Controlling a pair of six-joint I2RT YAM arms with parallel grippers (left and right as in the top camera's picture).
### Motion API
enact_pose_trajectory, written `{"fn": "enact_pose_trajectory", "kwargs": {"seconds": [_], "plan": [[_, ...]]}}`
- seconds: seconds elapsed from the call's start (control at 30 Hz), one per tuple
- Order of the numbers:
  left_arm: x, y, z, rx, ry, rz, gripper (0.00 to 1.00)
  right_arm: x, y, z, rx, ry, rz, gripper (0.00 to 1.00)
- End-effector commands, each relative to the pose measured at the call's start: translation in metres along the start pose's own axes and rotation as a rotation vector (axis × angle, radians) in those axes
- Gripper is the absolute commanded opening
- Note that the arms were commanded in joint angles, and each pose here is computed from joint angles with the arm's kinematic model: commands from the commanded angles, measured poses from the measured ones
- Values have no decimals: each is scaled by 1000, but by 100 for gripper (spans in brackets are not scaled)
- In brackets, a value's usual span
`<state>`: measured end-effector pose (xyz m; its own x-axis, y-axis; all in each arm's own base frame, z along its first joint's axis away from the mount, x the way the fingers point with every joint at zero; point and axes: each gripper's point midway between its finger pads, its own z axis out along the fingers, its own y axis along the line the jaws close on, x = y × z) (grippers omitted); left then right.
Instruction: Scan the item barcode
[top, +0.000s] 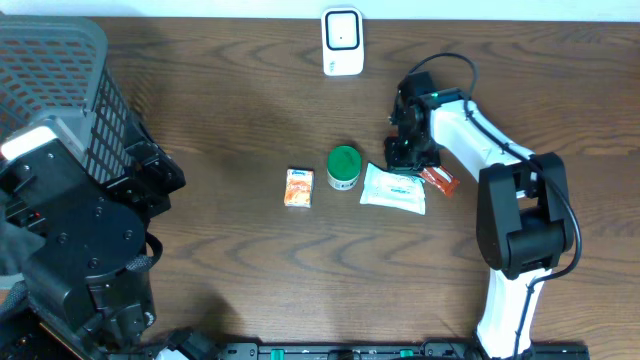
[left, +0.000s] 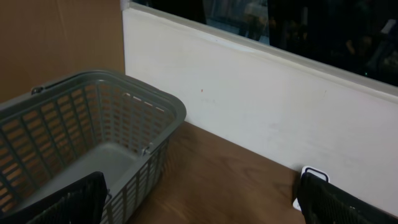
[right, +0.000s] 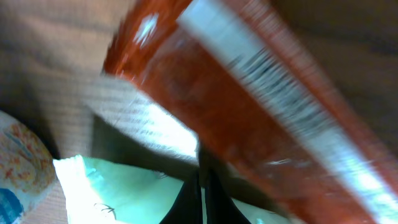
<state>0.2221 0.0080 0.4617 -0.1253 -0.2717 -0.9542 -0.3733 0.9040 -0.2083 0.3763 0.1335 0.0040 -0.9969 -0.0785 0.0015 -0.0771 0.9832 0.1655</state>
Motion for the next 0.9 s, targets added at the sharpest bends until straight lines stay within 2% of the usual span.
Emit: {"fn": "enact_pose_trajectory", "kwargs": {"seconds": [0.0, 0.2, 0.3, 0.63, 0.87], "plan": [[-2, 4, 1, -25, -11, 1, 98, -4, 16, -10, -6, -30, -25, 1], [-2, 4, 1, -25, -11, 1, 98, -40, 17, -57, 14, -192, -32, 1], [-2, 4, 1, -26, -11, 1, 98, -51, 6, -63, 69, -238, -21, 1], [-2, 4, 1, -25, -11, 1, 98, -57, -17, -26, 125, -196, 10, 1], [-2, 4, 1, -25, -11, 1, 98, -39, -3, -10, 102, -112, -15, 1]]}}
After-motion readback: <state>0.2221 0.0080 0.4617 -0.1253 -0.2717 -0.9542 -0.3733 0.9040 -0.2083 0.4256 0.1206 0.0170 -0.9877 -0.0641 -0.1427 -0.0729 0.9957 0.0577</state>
